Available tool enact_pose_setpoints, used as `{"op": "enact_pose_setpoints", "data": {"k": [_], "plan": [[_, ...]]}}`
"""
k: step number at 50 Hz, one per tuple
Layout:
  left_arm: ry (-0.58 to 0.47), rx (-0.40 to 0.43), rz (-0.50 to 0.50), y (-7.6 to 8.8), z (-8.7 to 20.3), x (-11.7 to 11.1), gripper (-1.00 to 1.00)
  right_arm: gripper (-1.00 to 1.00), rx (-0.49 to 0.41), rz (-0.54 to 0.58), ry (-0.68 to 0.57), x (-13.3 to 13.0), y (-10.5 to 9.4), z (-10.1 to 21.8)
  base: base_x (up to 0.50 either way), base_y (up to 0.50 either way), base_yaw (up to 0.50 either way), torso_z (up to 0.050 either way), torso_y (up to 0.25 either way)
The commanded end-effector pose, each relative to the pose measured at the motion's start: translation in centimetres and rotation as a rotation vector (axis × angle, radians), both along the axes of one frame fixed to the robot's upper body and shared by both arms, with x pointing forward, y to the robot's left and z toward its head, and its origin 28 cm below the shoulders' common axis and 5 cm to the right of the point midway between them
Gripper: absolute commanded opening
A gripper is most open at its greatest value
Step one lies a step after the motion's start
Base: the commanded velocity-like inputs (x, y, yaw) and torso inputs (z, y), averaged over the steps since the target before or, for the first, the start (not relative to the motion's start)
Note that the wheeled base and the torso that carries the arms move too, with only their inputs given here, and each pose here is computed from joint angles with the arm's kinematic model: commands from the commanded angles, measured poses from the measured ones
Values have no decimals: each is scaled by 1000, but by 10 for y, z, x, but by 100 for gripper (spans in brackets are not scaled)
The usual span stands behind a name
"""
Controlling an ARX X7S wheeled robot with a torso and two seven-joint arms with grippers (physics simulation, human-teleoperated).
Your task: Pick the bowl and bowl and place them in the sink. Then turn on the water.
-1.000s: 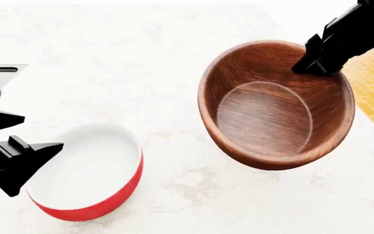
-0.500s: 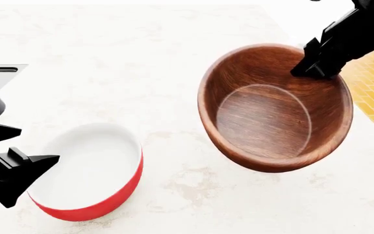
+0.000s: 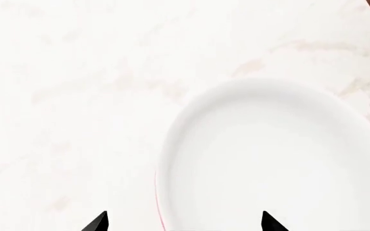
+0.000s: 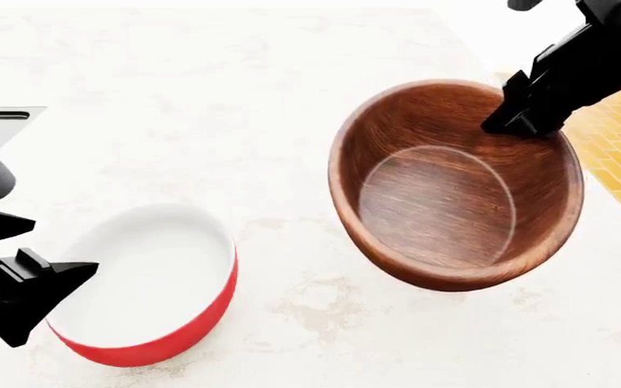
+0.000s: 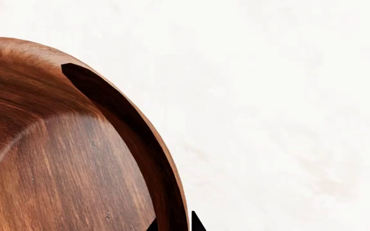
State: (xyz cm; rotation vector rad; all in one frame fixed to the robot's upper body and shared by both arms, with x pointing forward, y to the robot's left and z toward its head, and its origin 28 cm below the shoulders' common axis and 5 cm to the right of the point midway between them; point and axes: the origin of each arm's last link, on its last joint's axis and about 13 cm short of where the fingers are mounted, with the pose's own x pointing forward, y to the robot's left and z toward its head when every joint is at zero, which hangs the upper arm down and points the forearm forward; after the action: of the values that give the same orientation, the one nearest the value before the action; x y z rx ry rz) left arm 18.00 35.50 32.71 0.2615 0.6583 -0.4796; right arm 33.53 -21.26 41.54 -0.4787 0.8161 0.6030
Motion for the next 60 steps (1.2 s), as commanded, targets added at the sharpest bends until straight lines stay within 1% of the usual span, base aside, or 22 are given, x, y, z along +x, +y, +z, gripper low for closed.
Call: {"op": "enact_pose_setpoints", "data": {"k": [1, 16, 34, 48, 60], "plan": [[14, 0, 7, 1, -2, 0, 100, -100, 5, 6, 2, 0, 1, -2, 0, 0, 0, 0, 0], [53, -5, 25, 2, -14, 9, 100, -100, 7, 7, 7, 0, 0, -5, 0, 0, 0, 0, 0], [58, -9, 36, 0, -16, 9, 100, -100, 13, 8, 14, 1, 0, -8, 0, 0, 0, 0, 1], [65, -3, 71, 5, -18, 9, 100, -100, 16, 6, 10, -3, -1, -8, 0, 0, 0, 0, 0], [84, 0, 73, 3, -20, 8, 100, -100, 20, 10, 12, -2, 0, -11, 0, 0, 0, 0, 0]]}}
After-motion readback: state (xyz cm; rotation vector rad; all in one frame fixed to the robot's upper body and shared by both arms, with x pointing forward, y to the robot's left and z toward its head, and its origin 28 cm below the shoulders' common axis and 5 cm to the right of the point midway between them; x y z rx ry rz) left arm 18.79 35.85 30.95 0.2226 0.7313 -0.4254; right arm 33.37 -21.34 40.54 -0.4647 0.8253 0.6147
